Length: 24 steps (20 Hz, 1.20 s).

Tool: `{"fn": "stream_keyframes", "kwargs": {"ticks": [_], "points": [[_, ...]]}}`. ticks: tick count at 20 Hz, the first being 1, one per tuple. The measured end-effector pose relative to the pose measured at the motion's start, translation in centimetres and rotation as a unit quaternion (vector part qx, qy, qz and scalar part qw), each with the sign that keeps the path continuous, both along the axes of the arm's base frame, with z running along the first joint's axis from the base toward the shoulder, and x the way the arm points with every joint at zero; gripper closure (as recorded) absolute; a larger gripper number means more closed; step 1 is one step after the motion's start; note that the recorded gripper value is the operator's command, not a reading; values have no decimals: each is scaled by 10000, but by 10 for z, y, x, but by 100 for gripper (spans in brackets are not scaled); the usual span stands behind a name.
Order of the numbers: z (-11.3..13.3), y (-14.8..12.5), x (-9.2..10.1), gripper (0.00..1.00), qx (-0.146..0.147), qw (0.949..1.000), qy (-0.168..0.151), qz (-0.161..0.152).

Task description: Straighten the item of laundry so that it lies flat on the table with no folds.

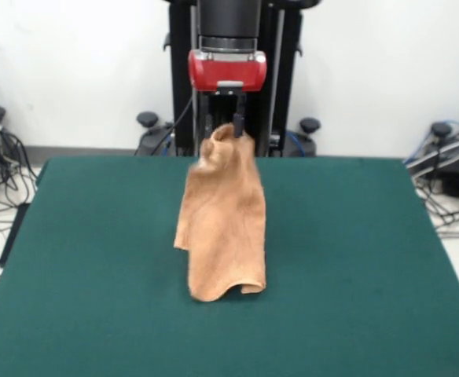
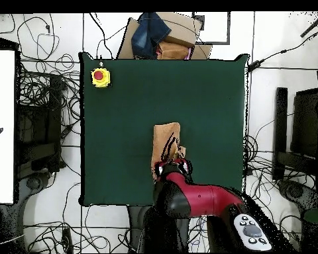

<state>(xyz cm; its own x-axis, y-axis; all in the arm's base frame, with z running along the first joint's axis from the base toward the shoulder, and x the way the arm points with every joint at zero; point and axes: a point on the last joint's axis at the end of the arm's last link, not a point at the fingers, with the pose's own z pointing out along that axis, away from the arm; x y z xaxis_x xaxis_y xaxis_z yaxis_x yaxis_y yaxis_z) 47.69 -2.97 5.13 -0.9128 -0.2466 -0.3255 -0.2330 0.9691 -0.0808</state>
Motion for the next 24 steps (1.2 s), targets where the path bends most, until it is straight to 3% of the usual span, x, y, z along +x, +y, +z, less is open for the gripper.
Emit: {"fn": "stream_keyframes", "kwargs": {"ticks": [16, 24], "points": [[7, -4, 3, 0, -65, 9999, -77, 39], [20, 17, 11, 0, -164, 9992, -230, 281]]}}
